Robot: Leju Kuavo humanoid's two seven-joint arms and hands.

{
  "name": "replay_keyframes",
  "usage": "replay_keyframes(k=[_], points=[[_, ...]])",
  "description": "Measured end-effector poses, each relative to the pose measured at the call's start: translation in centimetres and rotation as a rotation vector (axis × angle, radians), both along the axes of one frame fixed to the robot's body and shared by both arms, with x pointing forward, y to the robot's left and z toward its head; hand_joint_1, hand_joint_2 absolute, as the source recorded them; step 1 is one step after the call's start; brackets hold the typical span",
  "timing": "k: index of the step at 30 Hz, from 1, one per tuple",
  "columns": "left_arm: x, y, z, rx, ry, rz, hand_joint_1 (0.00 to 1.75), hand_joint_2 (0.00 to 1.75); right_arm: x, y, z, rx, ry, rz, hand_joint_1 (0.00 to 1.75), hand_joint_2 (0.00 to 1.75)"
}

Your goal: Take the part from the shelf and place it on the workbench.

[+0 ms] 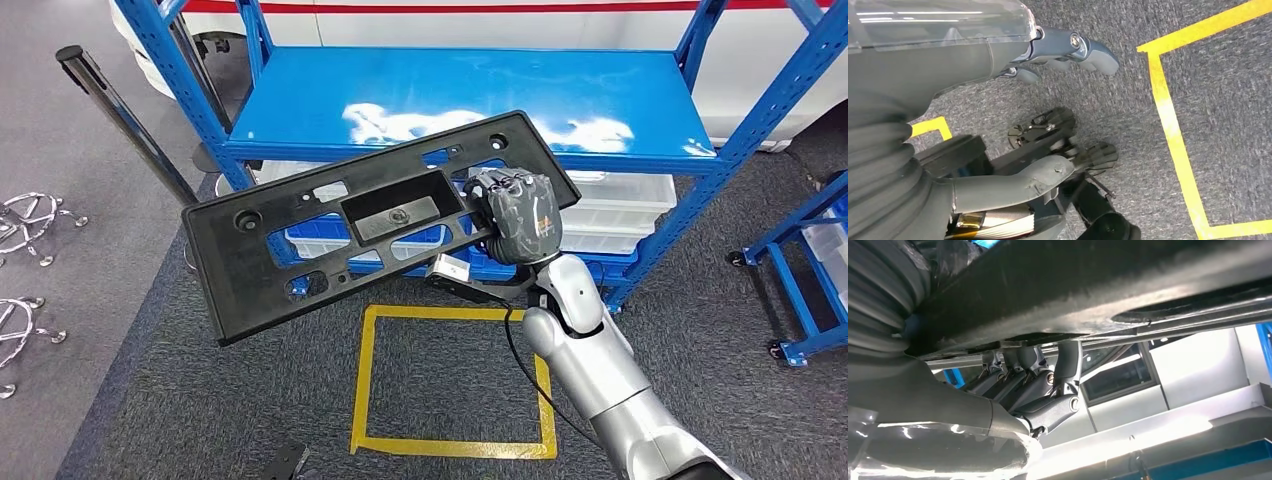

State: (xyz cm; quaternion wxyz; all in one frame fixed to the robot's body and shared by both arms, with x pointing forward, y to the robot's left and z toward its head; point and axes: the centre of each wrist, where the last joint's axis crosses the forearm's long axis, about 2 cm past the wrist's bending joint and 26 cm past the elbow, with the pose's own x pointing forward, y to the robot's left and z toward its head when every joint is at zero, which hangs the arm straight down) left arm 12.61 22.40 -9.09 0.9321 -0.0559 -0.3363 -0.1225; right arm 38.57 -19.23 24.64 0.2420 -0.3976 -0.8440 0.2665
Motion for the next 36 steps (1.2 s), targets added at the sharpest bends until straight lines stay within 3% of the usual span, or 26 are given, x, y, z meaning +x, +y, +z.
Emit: replay_keyframes(k=[12,17,36], points=[[0.4,0.3,0.1,0.022,0.009,-0.020,0.00,1.75,-0.7,0.0,-1.4,0.022,0.020,0.002,1.75,1.75],[1.5,0.4,0.4,0.026,-0.009,-0.027,0.00,1.75,-0.8,0.1,-1.0,0.027,-0.001,0.006,1.75,1.75],[2.4,0.9,0.6,0.037,-0.031,-0.025,0.00,1.75,-0.4,0.6,0.3,0.038,-0.036,0.015,1.75,1.75]])
